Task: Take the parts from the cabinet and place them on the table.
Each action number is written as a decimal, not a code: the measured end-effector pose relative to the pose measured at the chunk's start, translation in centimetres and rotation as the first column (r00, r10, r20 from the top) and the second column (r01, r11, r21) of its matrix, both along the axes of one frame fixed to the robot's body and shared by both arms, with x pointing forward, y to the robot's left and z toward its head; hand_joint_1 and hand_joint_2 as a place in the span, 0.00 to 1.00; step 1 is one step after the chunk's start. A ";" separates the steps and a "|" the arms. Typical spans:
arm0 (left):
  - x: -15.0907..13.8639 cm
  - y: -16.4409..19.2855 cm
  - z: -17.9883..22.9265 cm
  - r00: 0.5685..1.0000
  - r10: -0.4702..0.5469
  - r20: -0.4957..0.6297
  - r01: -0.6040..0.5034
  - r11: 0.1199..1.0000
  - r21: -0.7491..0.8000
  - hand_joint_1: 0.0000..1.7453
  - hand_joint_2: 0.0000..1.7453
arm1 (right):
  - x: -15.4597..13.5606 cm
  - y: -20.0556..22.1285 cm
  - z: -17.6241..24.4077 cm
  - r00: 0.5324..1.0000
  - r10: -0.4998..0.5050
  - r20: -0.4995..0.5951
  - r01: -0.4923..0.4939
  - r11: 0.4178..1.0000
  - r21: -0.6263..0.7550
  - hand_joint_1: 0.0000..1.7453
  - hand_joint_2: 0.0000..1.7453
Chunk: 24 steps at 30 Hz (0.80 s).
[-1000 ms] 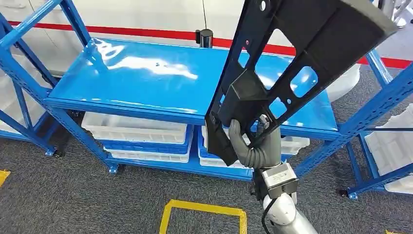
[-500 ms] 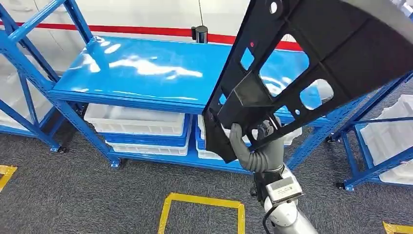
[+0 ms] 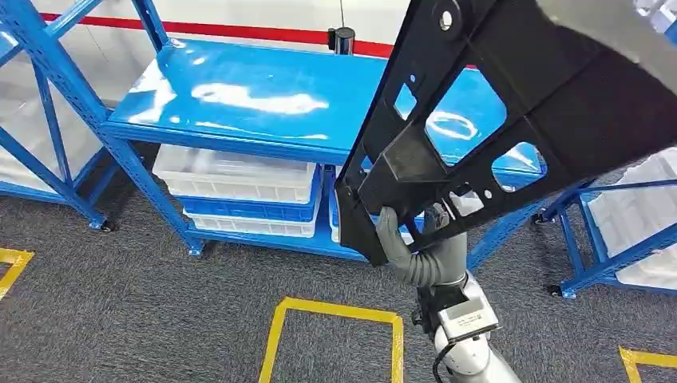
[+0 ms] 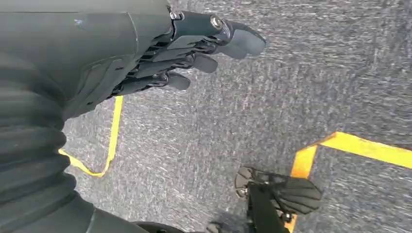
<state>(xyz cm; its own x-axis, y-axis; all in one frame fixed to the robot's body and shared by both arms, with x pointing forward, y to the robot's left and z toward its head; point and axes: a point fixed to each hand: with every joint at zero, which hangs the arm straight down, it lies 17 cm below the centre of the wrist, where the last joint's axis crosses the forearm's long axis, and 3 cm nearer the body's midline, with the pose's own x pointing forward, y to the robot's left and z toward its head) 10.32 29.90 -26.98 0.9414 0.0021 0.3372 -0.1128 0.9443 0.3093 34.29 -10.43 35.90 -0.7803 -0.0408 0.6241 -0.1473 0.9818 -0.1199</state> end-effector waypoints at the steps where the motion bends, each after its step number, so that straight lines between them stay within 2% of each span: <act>1: 0.0 -0.1 0.0 1.000 -0.002 0.000 0.002 1.000 0.000 0.00 1.00 | -0.2 0.0 0.2 1.000 0.001 0.009 -0.001 1.000 0.003 1.00 1.00; 19: -0.3 0.2 -0.1 1.000 -0.005 -0.004 0.005 1.000 0.001 0.00 1.00 | -1.6 -0.3 -0.5 1.000 0.012 0.009 -0.013 1.000 0.013 1.00 1.00; 24: -0.2 0.2 0.0 1.000 -0.004 -0.003 0.004 1.000 0.001 0.00 1.00 | -1.7 -1.3 -1.2 1.000 -0.017 -0.003 0.017 1.000 0.014 1.00 1.00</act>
<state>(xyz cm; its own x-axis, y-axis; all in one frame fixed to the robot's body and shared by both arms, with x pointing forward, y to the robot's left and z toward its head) 10.11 30.11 -27.03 0.9424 -0.0022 0.3345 -0.1080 0.9444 0.3105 32.56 -11.74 34.73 -0.7792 -0.0364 0.6257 -0.1307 0.9858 -0.1054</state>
